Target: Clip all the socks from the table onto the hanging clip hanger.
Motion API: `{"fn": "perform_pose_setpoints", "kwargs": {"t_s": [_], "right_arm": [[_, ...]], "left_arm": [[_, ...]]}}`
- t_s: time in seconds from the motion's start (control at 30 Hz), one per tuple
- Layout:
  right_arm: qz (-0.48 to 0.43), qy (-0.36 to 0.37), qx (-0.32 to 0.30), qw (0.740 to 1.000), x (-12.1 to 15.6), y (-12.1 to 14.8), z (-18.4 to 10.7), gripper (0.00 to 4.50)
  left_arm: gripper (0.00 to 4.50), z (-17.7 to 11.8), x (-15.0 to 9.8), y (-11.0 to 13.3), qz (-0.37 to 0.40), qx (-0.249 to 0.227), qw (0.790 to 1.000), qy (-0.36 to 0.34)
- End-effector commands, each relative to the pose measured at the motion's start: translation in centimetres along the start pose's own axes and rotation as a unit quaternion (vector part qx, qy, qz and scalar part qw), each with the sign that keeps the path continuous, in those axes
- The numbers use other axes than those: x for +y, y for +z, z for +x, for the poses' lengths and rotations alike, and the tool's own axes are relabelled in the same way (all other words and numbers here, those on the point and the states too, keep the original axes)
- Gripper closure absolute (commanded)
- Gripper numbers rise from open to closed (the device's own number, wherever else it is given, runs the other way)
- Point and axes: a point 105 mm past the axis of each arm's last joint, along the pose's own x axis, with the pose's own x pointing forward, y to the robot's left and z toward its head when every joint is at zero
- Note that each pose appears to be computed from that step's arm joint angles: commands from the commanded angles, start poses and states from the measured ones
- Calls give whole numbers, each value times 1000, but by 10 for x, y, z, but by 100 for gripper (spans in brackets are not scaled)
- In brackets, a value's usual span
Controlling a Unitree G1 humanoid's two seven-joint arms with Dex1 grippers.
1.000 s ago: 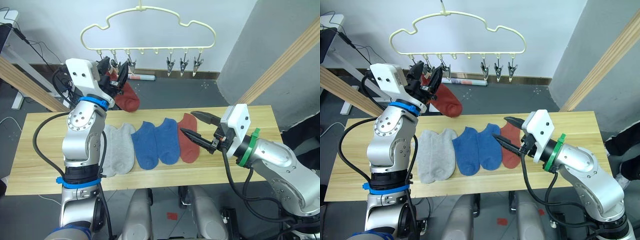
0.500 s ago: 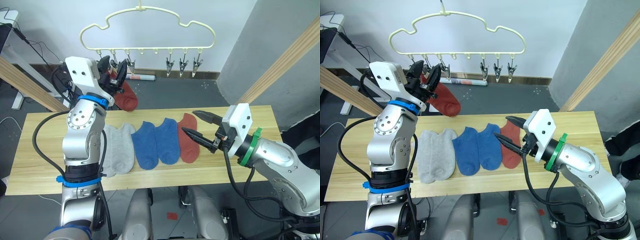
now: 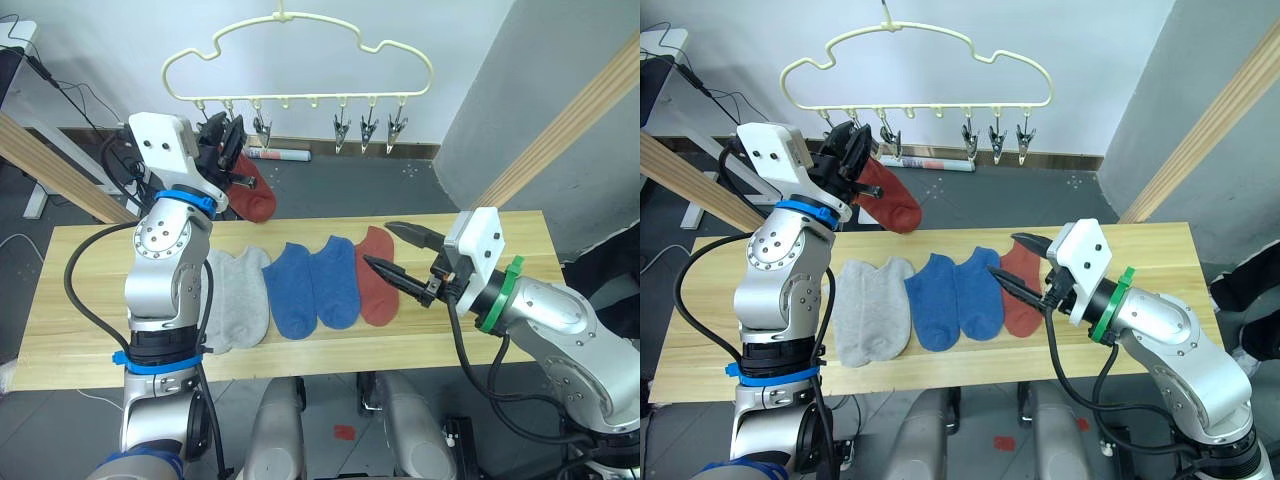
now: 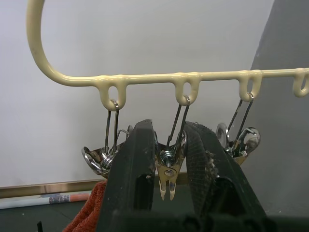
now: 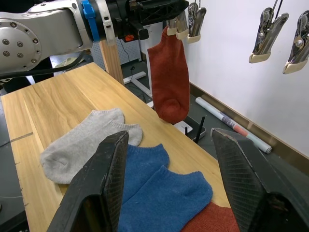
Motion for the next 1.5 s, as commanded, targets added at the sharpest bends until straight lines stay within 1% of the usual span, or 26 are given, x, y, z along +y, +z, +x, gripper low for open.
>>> {"fn": "perform_pose_setpoints", "kwargs": {"t_s": [0.03, 0.2, 0.43, 0.57, 0.73, 0.8, 0.83, 0.87, 1.03, 1.23, 1.4, 1.5], "right_arm": [[-7, 3, -11, 1000, 3, 3, -3, 165], [-8, -1, 2, 1000, 4, -5, -3, 165], [-10, -2, 0, 1000, 5, -7, -2, 165], [-16, -3, -5, 1000, 4, -4, -2, 165], [-26, 2, -21, 999, 2, 6, -1, 165], [-26, 2, -21, 999, 1, 6, -1, 165], [-26, 3, -20, 999, 1, 6, -1, 165], [-26, 3, -20, 999, 1, 6, -2, 165], [-24, 4, -20, 999, 0, 6, -2, 165], [-25, 6, -17, 1000, 0, 6, -3, 165], [-25, 11, -19, 999, -1, 9, -5, 165], [-23, 21, -24, 999, 0, 12, -5, 165]], "left_arm": [[380, -1, -4, 16, 15, -31, 999, -15], [381, -4, -6, 18, 24, -34, 999, -35], [381, -10, 0, 13, 14, -38, 999, -15], [381, -11, 0, 6, 21, -28, 999, -7], [381, -14, -3, 8, 10, -28, 999, -14], [310, -15, -3, 9, 3, -26, 1000, -13], [293, -15, -3, 9, 2, -26, 1000, -13], [266, -15, -4, 10, 4, -24, 1000, -13], [112, -15, -5, 9, 2, -13, 1000, -5], [112, -15, -7, 9, 1, 6, 1000, 8], [112, -14, -4, 13, 3, 19, 999, 28], [112, -14, -8, 17, 0, 15, 1000, 28]]}}
